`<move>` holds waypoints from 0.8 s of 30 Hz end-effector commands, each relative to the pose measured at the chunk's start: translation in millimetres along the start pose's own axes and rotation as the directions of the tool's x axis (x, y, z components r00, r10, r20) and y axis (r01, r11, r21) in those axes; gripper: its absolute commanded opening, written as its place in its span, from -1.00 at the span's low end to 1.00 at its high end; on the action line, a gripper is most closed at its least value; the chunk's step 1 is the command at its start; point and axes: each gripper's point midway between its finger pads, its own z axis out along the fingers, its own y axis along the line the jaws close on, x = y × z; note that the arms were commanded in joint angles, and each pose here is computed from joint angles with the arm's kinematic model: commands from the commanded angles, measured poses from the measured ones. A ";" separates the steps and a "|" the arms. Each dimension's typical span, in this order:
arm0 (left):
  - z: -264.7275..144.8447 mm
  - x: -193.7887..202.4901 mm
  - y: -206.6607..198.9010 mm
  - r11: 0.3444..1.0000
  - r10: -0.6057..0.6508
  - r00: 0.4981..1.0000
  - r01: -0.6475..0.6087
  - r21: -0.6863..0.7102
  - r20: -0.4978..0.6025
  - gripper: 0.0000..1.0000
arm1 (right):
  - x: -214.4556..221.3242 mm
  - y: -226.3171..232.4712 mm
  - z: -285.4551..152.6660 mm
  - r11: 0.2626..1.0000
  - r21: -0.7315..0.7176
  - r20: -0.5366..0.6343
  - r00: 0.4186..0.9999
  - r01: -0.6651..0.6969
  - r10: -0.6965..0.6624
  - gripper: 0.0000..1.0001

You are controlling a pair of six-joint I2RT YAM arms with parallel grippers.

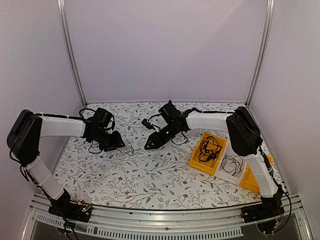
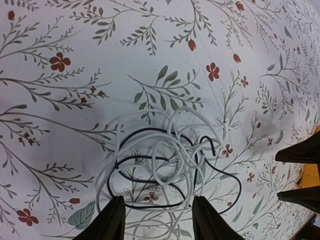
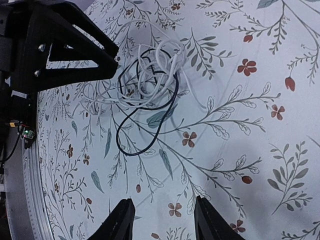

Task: Untangle the cables

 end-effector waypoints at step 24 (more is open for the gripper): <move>18.2 33.7 -10.8 0.998 0.062 0.994 -0.060 0.033 -0.089 -0.10 | -9.5 12.5 66.5 0.931 -0.244 0.036 0.956 -0.273 0.290 -0.60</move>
